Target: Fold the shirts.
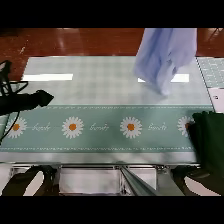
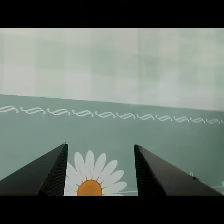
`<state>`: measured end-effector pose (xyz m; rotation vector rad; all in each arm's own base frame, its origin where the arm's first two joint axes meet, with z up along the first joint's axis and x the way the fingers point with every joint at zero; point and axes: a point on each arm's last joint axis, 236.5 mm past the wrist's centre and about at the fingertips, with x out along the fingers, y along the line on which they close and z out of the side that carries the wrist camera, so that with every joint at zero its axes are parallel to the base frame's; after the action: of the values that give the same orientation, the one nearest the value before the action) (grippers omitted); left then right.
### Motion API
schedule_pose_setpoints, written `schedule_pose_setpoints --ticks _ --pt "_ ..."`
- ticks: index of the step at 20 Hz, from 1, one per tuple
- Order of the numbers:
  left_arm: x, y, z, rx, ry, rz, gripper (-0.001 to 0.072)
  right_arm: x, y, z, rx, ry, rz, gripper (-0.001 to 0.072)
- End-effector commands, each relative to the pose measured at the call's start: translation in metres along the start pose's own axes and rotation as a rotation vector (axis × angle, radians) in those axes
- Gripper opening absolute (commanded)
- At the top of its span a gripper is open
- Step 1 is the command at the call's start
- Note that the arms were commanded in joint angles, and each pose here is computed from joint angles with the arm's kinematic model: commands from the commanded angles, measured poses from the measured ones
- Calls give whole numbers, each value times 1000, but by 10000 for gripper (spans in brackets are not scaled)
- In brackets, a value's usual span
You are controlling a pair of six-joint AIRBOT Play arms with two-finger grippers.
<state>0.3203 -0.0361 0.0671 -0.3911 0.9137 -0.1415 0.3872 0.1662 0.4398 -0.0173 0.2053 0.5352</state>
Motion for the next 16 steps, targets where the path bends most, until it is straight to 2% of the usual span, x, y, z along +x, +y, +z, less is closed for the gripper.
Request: schedule_pose_setpoints --ticks 1,5,8,11,12,13,14,16 --pt "-15 17 12 -115 -74 -4 507 2 66 -33 -12 121 152 18" --pt "-15 7 11 -102 -69 -37 507 82 142 -170 67 433 308 18" --pt "-14 6 11 -99 -68 -38 507 139 216 -292 217 641 424 18" --pt "-14 6 11 -100 -68 -38 507 172 263 -378 310 776 459 19" --pt "-14 6 10 -100 -66 -39 507 179 268 -392 366 800 460 65" --pt "-14 5 7 -100 -54 -42 507 184 265 -395 402 806 455 308" --pt "-14 4 2 -99 -31 -47 507 188 249 -386 410 798 441 410" --pt "-14 0 -13 -77 32 -61 507 188 190 -339 436 757 404 411"
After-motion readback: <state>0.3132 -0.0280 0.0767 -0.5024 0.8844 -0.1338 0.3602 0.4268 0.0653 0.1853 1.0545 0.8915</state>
